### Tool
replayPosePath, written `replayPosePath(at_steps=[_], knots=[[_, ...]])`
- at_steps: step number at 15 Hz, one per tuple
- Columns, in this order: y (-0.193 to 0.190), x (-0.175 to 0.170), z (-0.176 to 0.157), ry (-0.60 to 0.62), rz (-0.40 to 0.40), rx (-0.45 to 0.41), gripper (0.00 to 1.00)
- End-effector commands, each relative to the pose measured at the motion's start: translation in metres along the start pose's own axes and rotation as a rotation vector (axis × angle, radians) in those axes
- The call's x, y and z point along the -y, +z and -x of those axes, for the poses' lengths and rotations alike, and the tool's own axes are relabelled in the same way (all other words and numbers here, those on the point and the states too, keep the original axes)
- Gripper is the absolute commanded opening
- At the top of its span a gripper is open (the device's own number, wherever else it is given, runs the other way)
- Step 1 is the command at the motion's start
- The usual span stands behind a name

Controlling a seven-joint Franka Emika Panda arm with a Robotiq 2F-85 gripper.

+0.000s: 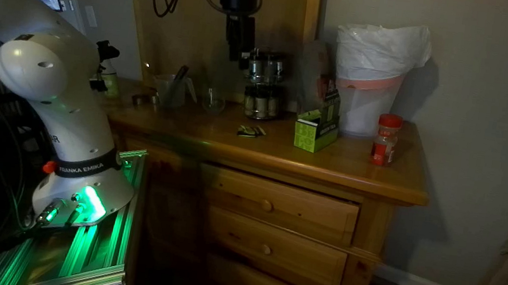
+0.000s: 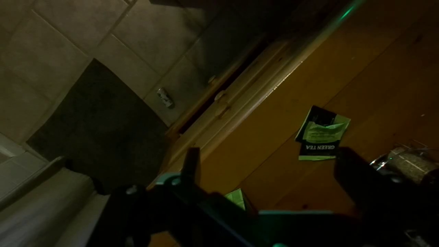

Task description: Put some green sachets in the green box

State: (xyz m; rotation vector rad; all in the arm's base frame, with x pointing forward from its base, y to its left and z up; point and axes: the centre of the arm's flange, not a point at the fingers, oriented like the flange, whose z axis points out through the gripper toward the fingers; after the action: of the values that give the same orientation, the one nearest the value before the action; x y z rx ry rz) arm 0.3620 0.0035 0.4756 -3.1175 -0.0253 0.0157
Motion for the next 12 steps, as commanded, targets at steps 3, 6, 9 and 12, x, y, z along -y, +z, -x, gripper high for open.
replayPosePath(at_steps=[3, 6, 9, 12], knots=[[0.0, 0.0, 0.0, 0.0, 0.0, 0.0, 1.0], [0.0, 0.0, 0.0, 0.0, 0.0, 0.0, 1.0], [0.0, 0.0, 0.0, 0.0, 0.0, 0.0, 1.0], [0.0033, 0.0084, -0.0031, -0.054, 0.015, -0.027, 1.0]])
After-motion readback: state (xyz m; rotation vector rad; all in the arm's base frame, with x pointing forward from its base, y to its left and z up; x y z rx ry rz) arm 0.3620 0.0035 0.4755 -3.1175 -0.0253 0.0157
